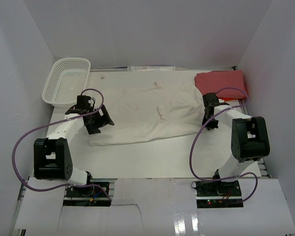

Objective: Fold and stack the t-shirts
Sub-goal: Fold the flattened tshirt in 1/3 of the way

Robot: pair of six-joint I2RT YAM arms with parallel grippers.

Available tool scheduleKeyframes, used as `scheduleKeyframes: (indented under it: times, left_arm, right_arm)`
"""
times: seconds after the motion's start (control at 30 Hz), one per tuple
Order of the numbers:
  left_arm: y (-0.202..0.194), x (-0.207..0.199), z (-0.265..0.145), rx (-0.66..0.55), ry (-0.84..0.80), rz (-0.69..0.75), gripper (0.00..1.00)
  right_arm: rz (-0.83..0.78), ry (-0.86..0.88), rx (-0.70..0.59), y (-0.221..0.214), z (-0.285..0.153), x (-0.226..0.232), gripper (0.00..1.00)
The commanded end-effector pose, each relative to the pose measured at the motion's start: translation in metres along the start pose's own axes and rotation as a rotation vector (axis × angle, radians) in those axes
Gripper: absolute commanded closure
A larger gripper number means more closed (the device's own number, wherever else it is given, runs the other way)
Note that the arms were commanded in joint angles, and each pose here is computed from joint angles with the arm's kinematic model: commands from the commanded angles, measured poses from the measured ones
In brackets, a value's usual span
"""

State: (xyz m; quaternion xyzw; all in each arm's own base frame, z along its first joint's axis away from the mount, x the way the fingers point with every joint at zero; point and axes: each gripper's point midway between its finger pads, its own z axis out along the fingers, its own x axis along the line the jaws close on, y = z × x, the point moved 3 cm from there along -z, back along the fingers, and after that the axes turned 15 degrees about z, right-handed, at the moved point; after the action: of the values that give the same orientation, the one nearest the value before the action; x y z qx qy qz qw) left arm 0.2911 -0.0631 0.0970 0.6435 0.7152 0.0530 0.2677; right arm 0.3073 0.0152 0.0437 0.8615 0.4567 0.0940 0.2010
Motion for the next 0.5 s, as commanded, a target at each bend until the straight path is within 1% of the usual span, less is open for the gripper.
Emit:
scheduleKeyframes:
  times: [0.0, 0.13, 0.3, 0.37, 0.47]
  left_arm:
    - [0.006, 0.001, -0.015, -0.035, 0.026, 0.014, 0.02]
    - [-0.001, -0.001, -0.018, -0.018, 0.01, 0.013, 0.02]
    - [-0.012, -0.008, -0.015, 0.016, -0.049, -0.009, 0.02]
    - [-0.012, -0.004, -0.01, 0.015, -0.031, -0.005, 0.02]
    - [-0.015, 0.006, 0.007, 0.077, 0.007, -0.002, 0.02]
  right_arm:
    - [0.008, -0.182, 0.114, -0.035, 0.022, -0.038, 0.92]
    - [0.015, -0.206, 0.126, -0.039, 0.023, -0.042, 0.92]
    - [0.019, -0.214, 0.128, -0.041, 0.024, -0.044, 0.92]
    - [0.023, -0.215, 0.131, -0.042, 0.024, -0.044, 0.92]
    - [0.03, -0.218, 0.132, -0.043, 0.024, -0.046, 0.92]
